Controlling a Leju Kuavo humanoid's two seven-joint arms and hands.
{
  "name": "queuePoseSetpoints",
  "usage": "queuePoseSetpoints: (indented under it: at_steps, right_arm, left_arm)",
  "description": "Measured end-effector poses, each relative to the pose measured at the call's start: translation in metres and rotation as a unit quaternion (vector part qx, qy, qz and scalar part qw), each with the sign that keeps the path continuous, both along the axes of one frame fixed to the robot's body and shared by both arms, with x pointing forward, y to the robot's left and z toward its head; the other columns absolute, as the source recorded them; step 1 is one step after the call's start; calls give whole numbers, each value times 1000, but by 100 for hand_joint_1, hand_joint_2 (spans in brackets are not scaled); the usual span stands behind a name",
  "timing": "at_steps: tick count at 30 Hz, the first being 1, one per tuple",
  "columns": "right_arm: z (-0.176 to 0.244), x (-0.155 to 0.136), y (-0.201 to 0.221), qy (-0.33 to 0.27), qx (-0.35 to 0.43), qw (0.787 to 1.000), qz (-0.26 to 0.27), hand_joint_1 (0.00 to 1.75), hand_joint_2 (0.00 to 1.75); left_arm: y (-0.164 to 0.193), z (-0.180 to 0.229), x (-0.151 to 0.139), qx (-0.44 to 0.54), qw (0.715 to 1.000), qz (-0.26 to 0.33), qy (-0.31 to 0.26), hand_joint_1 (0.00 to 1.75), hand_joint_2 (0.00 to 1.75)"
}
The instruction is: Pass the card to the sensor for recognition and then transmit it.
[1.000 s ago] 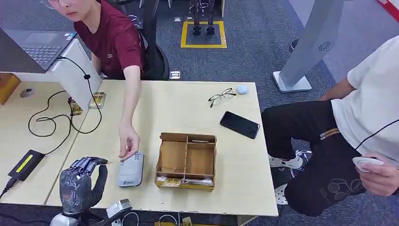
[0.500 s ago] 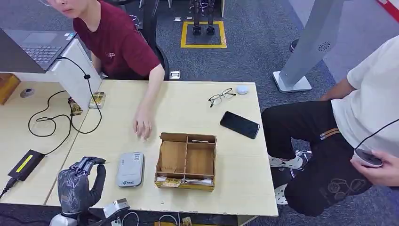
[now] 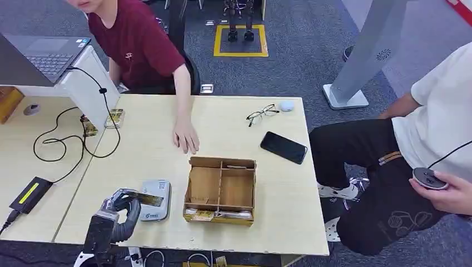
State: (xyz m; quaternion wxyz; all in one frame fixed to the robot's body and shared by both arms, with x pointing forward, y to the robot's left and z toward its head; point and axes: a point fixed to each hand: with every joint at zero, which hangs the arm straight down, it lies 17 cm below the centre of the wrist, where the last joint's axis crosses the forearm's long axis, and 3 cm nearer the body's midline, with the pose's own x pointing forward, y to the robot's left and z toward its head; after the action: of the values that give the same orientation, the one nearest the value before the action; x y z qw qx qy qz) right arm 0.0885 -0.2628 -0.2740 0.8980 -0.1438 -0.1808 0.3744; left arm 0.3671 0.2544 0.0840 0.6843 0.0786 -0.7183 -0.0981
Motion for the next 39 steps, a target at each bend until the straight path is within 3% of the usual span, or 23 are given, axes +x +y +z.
queuePoseSetpoints:
  at_steps: [10, 26, 33, 35, 39]
  right_arm:
    - [0, 0, -1, 0, -3, 1000, -1, 0, 175]
    - [0, 0, -1, 0, -4, 1000, 5, 0, 175]
    - [0, 0, -1, 1, -5, 1000, 7, 0, 175]
    - [0, 0, -1, 1, -4, 1000, 6, 0, 175]
    - [0, 1, 0, -1, -2, 1000, 7, 0, 175]
  left_arm:
    - [-6, -22, -11, -25, 996, -61, 62, 175, 175]
    - [-8, -25, -14, -36, 994, -73, 75, 175, 175]
    - [-6, -35, -5, 16, 995, -48, 87, 175, 175]
    - [-5, -26, -1, 14, 997, -37, 62, 175, 175]
    - [5, 58, 4, 79, 983, 50, -156, 175, 175]
